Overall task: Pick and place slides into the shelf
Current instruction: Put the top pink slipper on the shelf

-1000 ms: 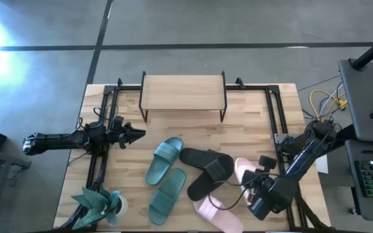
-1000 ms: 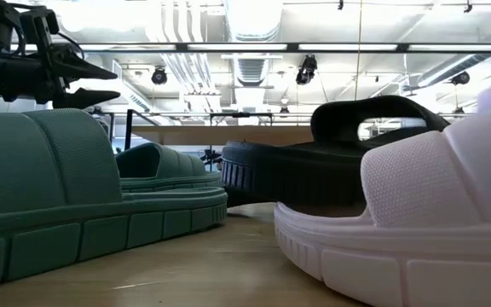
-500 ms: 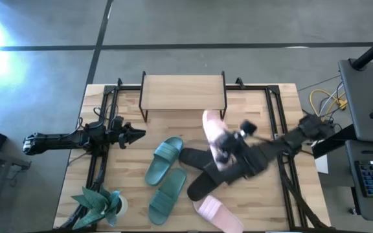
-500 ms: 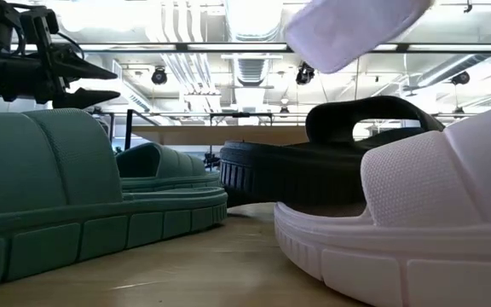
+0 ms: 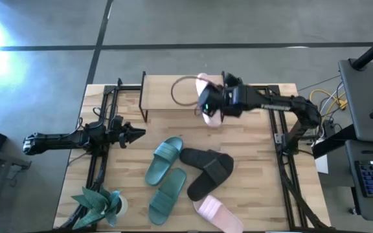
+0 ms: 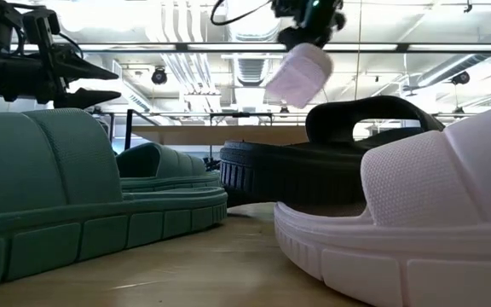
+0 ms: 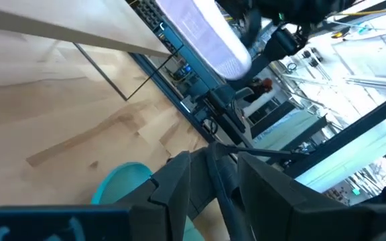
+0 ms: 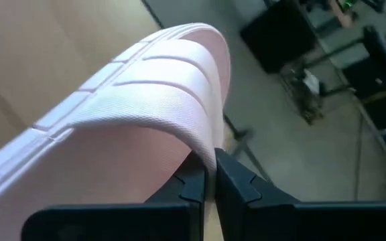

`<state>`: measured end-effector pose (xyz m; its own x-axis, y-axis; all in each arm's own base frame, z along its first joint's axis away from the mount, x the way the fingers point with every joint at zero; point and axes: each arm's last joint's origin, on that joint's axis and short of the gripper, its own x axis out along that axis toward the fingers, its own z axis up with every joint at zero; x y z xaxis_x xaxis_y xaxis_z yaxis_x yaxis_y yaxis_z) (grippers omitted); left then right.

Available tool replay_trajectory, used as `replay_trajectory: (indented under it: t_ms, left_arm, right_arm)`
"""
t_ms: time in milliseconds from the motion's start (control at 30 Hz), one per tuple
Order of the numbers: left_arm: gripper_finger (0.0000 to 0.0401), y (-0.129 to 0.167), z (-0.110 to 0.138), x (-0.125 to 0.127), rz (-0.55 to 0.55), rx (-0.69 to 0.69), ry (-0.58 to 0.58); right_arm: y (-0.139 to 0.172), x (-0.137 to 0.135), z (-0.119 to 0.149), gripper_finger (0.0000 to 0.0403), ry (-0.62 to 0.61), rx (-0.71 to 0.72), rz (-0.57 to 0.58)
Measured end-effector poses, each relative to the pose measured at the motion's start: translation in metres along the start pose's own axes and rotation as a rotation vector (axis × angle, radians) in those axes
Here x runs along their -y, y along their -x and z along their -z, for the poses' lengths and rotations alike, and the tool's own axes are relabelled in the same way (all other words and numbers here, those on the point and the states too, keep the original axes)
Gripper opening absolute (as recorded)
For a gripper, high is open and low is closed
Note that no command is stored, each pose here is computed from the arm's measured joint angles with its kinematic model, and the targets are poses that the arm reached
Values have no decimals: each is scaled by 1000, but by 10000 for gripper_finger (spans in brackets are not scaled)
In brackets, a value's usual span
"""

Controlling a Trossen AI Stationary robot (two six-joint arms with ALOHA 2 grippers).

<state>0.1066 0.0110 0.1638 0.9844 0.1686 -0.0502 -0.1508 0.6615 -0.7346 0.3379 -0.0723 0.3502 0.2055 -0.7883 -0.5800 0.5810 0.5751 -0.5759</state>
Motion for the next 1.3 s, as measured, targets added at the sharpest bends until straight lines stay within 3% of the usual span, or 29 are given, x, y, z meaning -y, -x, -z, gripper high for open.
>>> replay_trajectory:
  t_ms: [267, 467, 600, 933, 1167, 1300]
  left_arm:
    - [111, 0, -4, 2, -8, 71, 5]
    - [111, 1, -9, 4, -26, 158, 6]
    - [111, 0, -8, 3, -31, 156, 7]
    - [111, 0, -8, 3, -37, 155, 13]
    - [111, 0, -8, 3, -37, 154, 12]
    - [111, 0, -8, 3, -37, 154, 12]
  right_arm:
    - [-54, 30, -12, 13, 155, -83, 87]
    - [-85, 20, -17, 13, 284, -140, 74]
    - [-99, 13, -20, 13, 282, -180, 94]
    - [-116, -2, -21, 13, 281, -327, 134]
    - [-113, -4, -25, 13, 333, -325, 189]
    - [-104, 3, -30, 22, 291, -302, 127]
